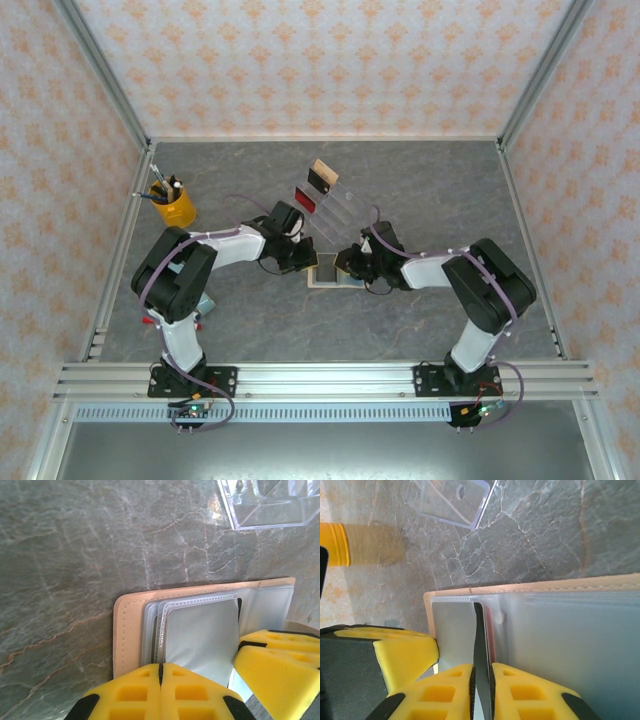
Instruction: Take the credit cards out of the card holder
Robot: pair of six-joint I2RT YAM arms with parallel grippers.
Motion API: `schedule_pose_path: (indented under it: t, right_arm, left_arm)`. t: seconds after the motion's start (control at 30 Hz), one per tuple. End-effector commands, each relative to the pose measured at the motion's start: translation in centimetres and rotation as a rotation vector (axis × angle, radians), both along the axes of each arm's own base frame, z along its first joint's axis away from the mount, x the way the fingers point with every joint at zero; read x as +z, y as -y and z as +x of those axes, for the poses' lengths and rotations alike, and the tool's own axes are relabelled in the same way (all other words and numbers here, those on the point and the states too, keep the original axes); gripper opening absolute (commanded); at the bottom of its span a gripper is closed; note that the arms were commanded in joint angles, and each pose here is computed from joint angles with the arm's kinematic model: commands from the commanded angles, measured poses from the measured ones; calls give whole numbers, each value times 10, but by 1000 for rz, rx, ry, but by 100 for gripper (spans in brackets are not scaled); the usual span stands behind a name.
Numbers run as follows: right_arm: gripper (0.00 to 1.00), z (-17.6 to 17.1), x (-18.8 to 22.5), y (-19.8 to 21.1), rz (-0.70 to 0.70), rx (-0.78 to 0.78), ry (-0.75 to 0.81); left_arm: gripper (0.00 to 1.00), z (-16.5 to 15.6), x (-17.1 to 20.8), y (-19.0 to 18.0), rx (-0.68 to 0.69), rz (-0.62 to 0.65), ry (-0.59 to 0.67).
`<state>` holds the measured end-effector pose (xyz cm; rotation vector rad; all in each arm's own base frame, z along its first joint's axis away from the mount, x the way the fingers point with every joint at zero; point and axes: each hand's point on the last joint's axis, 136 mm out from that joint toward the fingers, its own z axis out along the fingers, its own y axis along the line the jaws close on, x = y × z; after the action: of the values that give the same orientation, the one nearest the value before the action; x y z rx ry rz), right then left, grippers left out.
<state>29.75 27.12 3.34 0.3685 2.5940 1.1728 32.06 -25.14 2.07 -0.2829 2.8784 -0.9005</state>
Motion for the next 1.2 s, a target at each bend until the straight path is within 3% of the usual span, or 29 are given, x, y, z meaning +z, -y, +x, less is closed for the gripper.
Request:
schedule_pose_path:
  t: [0.0, 0.63, 1.17]
  right_arm:
    - [18, 1, 5, 3, -50, 1, 43]
    - [22, -1, -5, -4, -41, 36, 6]
    - [16, -4, 43, -37, 235, 134, 100]
  left_arm:
    - [0, -52, -69, -44, 14, 255, -205]
    - [0, -53, -74, -47, 20, 273, -216]
    - [0, -57, -77, -44, 7, 251, -225]
